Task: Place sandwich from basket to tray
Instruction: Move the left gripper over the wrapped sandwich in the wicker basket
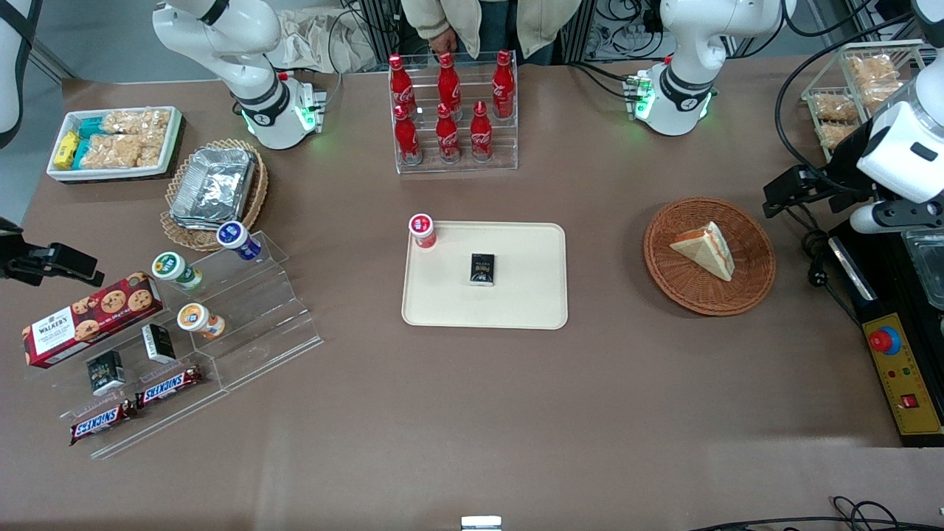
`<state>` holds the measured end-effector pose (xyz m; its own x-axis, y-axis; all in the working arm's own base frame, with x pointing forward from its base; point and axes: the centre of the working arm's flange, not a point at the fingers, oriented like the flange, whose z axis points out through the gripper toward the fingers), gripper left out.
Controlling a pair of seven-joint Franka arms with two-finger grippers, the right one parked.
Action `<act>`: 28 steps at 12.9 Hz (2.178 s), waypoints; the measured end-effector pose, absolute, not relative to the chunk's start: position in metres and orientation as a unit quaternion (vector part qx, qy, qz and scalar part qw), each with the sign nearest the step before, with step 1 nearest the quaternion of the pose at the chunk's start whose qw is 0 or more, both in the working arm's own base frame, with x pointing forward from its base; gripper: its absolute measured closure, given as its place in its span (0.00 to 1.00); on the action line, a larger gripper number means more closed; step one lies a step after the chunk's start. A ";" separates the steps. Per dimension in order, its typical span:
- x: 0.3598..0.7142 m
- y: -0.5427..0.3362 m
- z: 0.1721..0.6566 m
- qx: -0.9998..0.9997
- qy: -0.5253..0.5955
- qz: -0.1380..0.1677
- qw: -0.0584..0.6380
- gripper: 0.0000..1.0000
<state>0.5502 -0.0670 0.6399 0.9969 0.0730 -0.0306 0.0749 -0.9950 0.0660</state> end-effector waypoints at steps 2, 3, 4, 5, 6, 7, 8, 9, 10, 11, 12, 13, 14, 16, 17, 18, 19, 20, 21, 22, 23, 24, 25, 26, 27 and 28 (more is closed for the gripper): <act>0.550 -0.066 0.640 0.999 0.038 -0.014 0.029 0.00; 0.550 -0.065 0.640 0.999 0.038 -0.014 0.027 0.00; 0.550 -0.064 0.640 0.999 0.041 -0.014 0.025 0.00; 0.550 -0.063 0.639 0.998 0.056 -0.014 0.020 0.00; 0.550 -0.061 0.638 0.996 0.089 -0.018 0.012 0.00; 0.548 -0.061 0.636 0.991 0.128 -0.025 0.007 0.00; 0.546 -0.060 0.632 0.986 0.162 -0.032 0.003 0.00; 0.542 -0.060 0.626 0.980 0.193 -0.040 -0.001 0.00; 0.534 -0.059 0.620 0.975 0.218 -0.048 -0.005 0.00; 0.523 -0.057 0.613 0.970 0.236 -0.053 -0.008 0.00; 0.510 -0.055 0.606 0.965 0.256 -0.052 -0.009 0.00; 0.494 -0.053 0.598 0.959 0.280 -0.049 -0.008 0.00; 0.477 -0.052 0.588 0.951 0.306 -0.042 -0.009 0.00; 0.443 -0.052 0.566 0.934 0.354 -0.030 -0.013 0.00; 0.430 -0.053 0.557 0.927 0.374 -0.029 -0.016 0.00; 0.424 -0.054 0.551 0.922 0.386 -0.029 -0.017 0.00; 0.422 -0.053 0.547 0.920 0.391 -0.030 -0.018 0.00; 0.422 -0.053 0.545 0.919 0.394 -0.031 -0.020 0.00; 0.422 -0.053 0.544 0.918 0.395 -0.031 -0.022 0.00; 0.422 -0.052 0.540 0.917 0.396 -0.031 -0.025 0.00; 0.423 -0.052 0.534 0.917 0.397 -0.032 -0.029 0.00; 0.426 -0.051 0.524 0.915 0.401 -0.033 -0.033 0.00; 0.430 -0.050 0.508 0.912 0.406 -0.034 -0.039 0.00; 0.437 -0.049 0.488 0.909 0.413 -0.036 -0.045 0.00; 0.443 -0.050 0.464 0.905 0.420 -0.042 -0.051 0.00; 0.449 -0.050 0.437 0.902 0.425 -0.050 -0.058 0.00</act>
